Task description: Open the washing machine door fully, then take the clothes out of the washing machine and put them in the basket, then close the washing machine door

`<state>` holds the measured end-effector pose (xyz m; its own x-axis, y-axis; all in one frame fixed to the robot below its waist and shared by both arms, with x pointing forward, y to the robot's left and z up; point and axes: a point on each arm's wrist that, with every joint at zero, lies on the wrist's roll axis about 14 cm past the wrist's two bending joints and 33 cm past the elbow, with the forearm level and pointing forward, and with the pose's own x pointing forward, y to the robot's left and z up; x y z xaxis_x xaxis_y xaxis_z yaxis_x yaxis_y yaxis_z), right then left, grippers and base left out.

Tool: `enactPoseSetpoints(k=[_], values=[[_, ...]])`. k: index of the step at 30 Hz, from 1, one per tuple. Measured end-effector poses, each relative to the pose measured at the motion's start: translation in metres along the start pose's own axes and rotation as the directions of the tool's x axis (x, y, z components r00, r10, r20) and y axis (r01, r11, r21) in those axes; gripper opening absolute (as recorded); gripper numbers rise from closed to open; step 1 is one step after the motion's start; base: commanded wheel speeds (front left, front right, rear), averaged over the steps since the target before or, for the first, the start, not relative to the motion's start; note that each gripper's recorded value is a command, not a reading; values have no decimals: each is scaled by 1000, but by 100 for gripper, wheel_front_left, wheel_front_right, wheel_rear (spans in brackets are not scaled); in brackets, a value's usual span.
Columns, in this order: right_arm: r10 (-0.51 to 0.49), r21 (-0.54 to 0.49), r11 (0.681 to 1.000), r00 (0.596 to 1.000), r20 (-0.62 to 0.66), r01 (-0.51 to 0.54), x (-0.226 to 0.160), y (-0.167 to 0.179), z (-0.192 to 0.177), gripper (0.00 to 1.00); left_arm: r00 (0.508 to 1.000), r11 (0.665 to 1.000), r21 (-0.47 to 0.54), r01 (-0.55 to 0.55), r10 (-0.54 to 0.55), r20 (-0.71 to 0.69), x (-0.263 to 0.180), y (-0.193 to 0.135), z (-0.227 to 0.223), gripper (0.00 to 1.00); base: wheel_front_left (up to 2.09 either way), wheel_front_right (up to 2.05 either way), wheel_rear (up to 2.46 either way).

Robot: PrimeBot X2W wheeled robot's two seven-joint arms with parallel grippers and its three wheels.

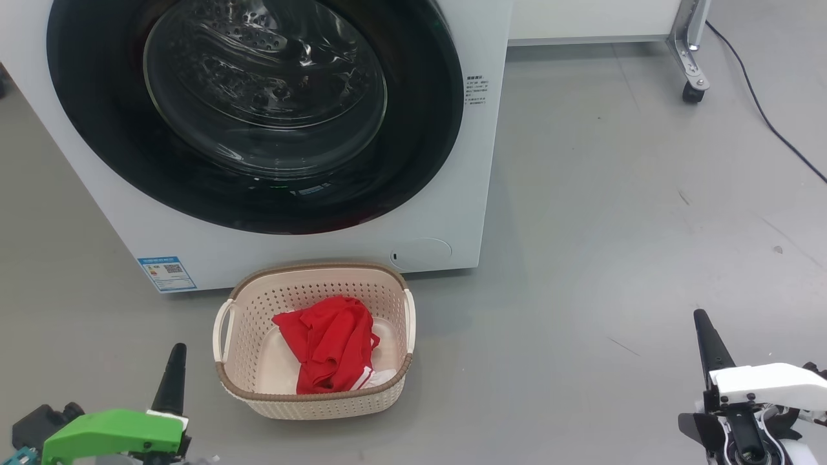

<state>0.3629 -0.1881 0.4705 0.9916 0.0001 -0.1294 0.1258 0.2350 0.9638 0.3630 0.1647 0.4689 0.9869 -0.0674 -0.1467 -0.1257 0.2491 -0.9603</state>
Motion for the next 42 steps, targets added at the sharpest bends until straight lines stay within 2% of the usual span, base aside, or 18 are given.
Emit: enactPoseSetpoints(k=[6, 18, 42], values=[[0, 75, 997, 1000, 11, -1, 2, 0, 5, 0, 1000, 997, -76, 6, -5, 13, 1, 1, 6, 0, 0, 0, 0], [24, 241, 970, 999, 31, -31, 8, 5, 16, 0, 998, 967, -250, 41, -30, 46, 5, -2, 19, 0, 0, 0, 0], [24, 248, 968, 999, 36, -32, 10, 5, 18, 0, 998, 966, -253, 45, -34, 49, 7, -3, 21, 0, 0, 0, 0]])
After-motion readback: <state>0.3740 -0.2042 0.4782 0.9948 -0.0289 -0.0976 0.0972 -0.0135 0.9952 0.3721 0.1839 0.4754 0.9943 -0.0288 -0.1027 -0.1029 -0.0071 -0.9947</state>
